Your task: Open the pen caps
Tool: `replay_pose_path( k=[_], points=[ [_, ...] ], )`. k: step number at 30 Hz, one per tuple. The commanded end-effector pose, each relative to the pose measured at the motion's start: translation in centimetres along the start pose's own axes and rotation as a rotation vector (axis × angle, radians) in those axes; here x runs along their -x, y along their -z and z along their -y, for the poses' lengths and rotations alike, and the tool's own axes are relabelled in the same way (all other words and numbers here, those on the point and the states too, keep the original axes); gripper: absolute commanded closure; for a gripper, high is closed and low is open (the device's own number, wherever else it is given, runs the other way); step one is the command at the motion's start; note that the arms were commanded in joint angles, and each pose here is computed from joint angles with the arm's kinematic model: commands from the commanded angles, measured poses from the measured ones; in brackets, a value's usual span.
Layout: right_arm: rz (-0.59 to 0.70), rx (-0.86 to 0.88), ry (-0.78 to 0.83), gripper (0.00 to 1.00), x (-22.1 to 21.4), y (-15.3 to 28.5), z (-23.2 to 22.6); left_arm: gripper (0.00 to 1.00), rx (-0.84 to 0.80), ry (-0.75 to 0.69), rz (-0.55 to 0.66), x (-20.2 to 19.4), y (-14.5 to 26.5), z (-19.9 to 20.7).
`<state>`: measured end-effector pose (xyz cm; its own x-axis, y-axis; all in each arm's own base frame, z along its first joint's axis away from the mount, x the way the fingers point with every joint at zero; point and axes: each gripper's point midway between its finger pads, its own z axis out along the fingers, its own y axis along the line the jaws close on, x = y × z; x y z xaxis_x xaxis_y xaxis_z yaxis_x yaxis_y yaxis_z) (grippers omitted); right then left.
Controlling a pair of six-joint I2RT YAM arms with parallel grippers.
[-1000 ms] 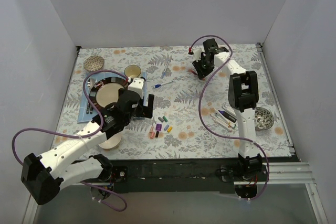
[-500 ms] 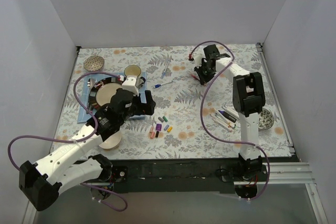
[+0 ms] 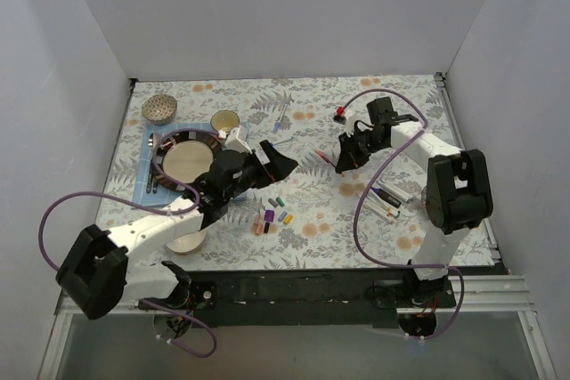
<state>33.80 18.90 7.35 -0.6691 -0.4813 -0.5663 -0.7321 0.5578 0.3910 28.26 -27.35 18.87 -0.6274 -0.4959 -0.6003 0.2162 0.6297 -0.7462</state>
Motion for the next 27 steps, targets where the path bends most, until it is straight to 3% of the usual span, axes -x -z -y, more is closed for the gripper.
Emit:
replay_pose_path(
  k=[1,10,13,14,17,27],
  points=[
    [0.179,0.295,0.038,0.99,1.8,2.0,-6.7,0.02,-0.205,0.094,0.089,2.2,-2.2,4.2],
    [0.272,0.509,0.086,0.99,2.2,4.4,-11.1,0.03,-0.184,0.138,0.175,3.0,-6.1,2.9],
    [0.275,0.532,0.082,0.99,2.2,4.4,-11.4,0.13,-0.195,0.139,0.167,2.8,-6.8,3.0],
    [0.271,0.539,0.075,0.99,2.0,4.3,-11.4,0.23,-0.191,0.140,0.160,2.5,-7.1,2.8],
    [0.269,0.550,0.066,0.99,2.0,4.2,-11.5,0.38,-0.197,0.145,0.173,2.7,-7.3,2.8],
    [0.263,0.545,0.052,0.99,1.8,3.8,-11.1,0.58,-0.210,0.152,0.185,2.9,-7.4,3.0]
  ],
)
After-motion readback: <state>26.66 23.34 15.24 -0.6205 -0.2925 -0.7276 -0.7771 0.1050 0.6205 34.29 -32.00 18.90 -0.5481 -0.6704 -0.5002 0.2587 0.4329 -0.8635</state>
